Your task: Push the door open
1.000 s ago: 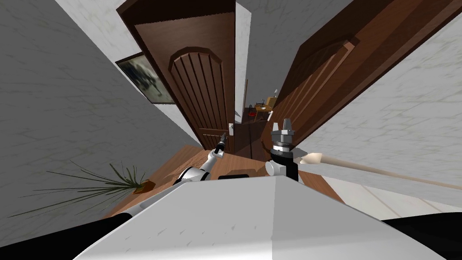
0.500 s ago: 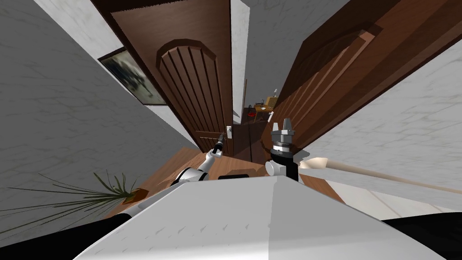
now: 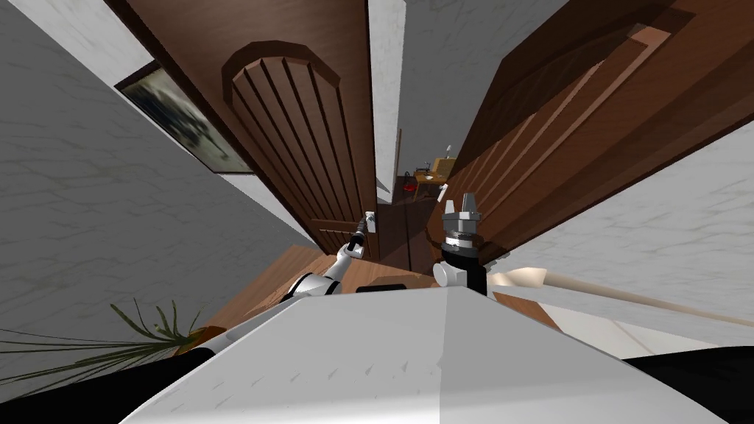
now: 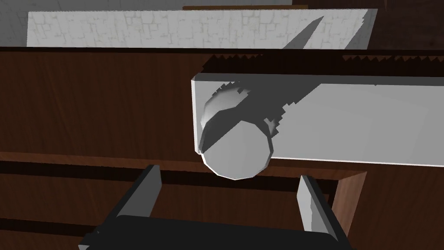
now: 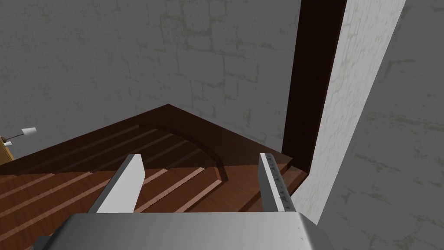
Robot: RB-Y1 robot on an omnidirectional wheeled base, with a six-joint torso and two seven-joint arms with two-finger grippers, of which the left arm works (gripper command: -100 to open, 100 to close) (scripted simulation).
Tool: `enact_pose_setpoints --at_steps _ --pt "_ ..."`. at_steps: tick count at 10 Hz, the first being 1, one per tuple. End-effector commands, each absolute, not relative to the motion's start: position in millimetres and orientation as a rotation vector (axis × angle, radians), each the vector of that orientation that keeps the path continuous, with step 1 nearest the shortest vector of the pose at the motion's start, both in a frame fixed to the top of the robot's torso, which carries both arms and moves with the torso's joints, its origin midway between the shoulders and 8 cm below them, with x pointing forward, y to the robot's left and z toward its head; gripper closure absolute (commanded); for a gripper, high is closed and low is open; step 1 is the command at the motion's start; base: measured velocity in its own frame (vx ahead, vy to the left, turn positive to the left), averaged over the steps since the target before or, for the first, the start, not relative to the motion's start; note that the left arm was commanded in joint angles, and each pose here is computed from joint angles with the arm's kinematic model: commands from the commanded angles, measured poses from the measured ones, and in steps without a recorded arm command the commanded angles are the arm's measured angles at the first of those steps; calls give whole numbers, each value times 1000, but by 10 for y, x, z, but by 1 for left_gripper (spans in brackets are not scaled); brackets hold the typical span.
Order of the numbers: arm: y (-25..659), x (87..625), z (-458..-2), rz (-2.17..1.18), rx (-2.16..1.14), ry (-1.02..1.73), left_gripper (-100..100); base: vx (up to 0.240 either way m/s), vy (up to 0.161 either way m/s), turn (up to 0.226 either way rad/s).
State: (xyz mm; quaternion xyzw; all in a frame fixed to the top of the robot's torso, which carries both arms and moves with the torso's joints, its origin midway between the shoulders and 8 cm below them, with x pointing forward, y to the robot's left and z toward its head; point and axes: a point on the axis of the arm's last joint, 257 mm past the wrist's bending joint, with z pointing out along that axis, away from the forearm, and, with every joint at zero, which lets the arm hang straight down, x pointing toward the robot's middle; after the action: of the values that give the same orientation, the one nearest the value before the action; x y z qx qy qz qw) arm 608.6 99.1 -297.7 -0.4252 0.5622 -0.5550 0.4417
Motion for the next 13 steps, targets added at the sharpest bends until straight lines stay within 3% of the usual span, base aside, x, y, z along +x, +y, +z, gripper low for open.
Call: enact_pose_setpoints --at_steps 1,2,3,8,13 --pt "915 6073 -2962 -1392 -1064 1391 -100 214 -62 -26" --pt "944 6077 -2974 -1386 -1060 1392 -100 88 -27 0" --pt "944 6077 -2974 -1386 -1060 1392 100 -10 3 5" --pt "944 6077 -2974 -1386 -1060 1392 100 -17 6 -2" --pt "1229 6124 -2995 -1343 -1076 1372 100 112 -76 29"
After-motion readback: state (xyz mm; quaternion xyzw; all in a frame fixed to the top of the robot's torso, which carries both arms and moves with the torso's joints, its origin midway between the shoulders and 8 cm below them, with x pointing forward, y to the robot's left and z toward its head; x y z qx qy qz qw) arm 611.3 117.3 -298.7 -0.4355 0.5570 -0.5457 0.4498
